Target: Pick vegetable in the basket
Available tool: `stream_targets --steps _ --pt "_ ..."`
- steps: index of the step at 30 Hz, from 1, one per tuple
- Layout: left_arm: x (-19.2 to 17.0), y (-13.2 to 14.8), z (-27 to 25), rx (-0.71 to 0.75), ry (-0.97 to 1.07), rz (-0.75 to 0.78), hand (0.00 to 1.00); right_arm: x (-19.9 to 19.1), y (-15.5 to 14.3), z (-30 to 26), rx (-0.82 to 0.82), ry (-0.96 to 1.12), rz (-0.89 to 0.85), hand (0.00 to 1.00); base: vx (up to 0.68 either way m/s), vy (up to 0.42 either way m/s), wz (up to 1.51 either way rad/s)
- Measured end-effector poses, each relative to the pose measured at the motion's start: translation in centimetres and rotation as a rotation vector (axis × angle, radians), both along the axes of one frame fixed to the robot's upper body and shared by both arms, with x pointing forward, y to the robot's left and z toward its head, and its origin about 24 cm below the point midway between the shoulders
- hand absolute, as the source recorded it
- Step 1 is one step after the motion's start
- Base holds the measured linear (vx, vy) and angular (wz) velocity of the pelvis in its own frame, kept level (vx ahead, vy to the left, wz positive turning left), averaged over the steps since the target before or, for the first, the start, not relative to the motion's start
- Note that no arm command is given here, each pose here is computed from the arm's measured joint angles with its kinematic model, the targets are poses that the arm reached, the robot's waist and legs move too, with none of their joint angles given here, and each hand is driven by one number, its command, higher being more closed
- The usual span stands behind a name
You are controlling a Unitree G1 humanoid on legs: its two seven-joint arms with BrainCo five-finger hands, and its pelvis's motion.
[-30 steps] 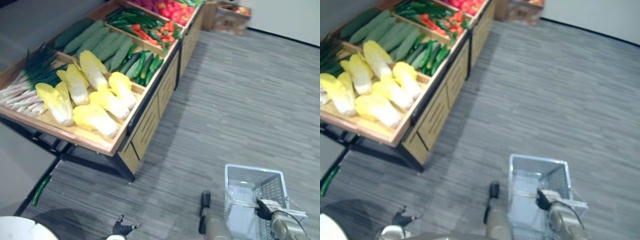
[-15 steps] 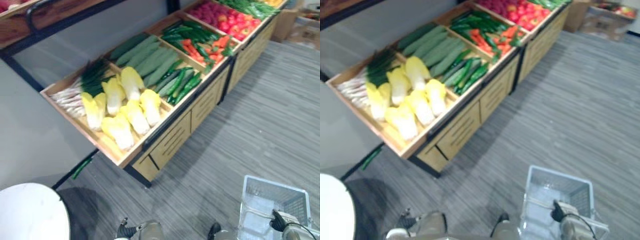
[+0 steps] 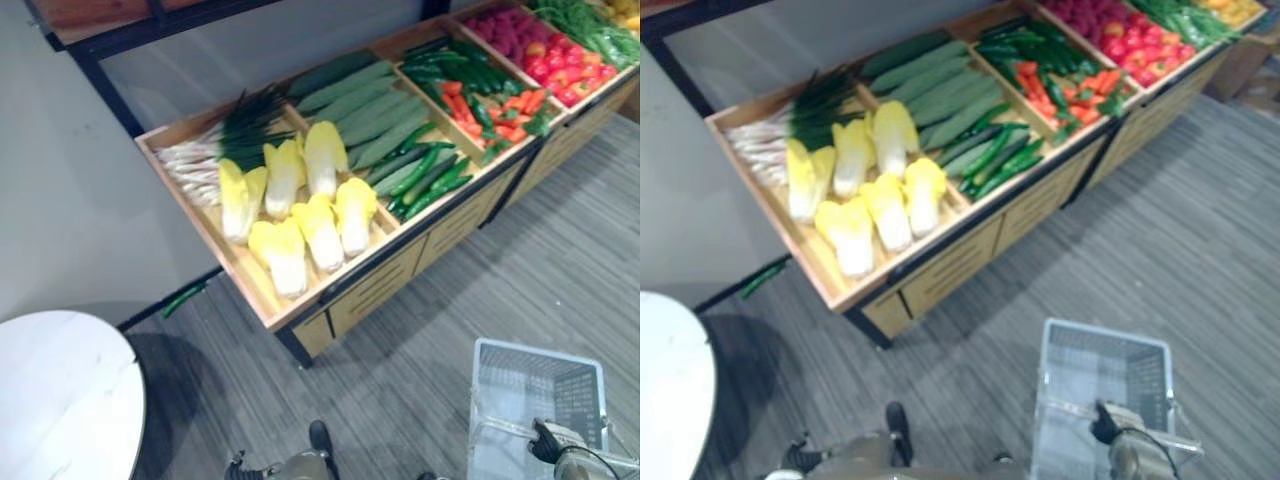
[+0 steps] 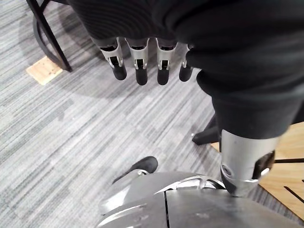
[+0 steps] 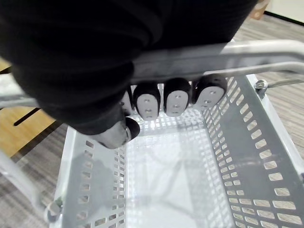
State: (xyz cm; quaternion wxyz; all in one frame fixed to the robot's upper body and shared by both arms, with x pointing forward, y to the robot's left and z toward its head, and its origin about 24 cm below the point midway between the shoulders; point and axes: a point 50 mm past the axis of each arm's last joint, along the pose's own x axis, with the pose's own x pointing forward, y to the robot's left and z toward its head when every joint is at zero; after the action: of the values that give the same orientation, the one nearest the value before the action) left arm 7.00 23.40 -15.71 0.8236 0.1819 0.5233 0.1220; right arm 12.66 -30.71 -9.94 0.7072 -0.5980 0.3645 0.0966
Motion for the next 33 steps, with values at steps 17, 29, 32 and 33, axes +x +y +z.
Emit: stream_targets --steps 17,29,32,33 --pt "7.3 1.0 3.4 0.065 -0.329 0.116 0.0 -5.9 1.6 -4.0 0.12 0.171 -0.345 1.0 0.06 -0.105 0.49" --pt "10.2 -0.5 7.5 0.092 -0.631 0.216 0.0 -5.7 1.4 -3.7 0.104 0.067 -0.397 1.0 0.04 -0.039 0.08" --pt "11.7 -0.9 10.0 0.104 -0.773 0.234 0.0 -7.1 0.7 -3.7 0.087 0.084 -0.452 1.0 0.0 0.0 0.0" --pt "11.9 -0.9 10.4 0.106 -0.795 0.236 0.0 -7.3 0.6 -3.7 0.086 0.087 -0.46 1.0 0.0 0.0 0.0"
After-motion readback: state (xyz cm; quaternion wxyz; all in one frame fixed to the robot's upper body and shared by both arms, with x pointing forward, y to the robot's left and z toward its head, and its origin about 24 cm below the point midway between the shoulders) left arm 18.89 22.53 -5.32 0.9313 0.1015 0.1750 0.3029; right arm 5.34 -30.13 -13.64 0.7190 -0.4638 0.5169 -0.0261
